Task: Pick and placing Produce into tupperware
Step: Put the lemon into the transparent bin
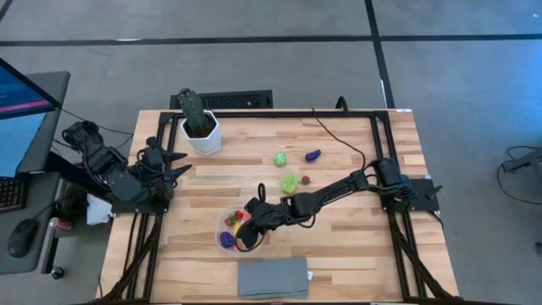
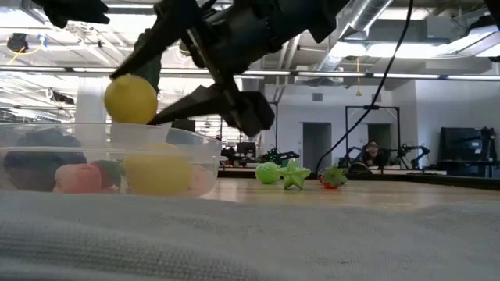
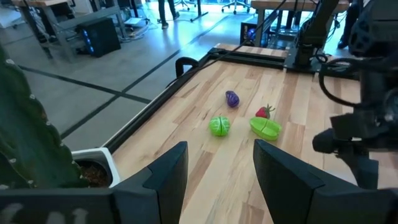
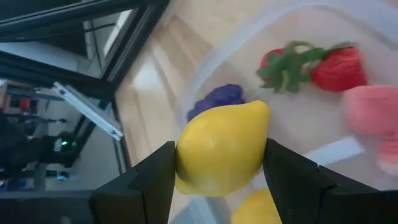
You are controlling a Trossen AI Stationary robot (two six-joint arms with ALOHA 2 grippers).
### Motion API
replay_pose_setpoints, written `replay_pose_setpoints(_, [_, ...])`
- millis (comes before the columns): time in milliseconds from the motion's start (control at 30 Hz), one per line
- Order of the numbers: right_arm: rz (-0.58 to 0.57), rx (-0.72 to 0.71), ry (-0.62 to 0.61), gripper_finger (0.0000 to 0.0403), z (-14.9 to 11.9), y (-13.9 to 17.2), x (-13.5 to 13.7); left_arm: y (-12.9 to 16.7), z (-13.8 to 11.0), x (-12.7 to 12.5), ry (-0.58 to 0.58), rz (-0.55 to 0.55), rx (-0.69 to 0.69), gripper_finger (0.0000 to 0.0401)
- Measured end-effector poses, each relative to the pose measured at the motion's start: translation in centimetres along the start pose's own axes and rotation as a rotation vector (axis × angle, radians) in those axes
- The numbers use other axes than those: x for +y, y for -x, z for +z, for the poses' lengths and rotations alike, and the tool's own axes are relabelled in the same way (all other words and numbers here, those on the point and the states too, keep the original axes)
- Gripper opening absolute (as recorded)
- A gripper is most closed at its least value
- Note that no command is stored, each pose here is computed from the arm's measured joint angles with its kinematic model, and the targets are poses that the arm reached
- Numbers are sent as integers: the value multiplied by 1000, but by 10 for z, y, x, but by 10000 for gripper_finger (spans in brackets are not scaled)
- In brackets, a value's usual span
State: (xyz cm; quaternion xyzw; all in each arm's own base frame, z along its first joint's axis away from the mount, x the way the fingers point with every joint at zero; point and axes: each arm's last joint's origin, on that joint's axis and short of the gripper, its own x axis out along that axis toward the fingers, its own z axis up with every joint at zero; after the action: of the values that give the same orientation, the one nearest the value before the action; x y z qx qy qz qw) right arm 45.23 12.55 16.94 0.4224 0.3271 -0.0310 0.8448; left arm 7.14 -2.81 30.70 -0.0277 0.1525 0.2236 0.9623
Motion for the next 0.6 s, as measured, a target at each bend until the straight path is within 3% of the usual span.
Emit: replay_pose_setpoints(600, [12,20,11,240,2,-1,0,0,0,0,0,1,-1,174])
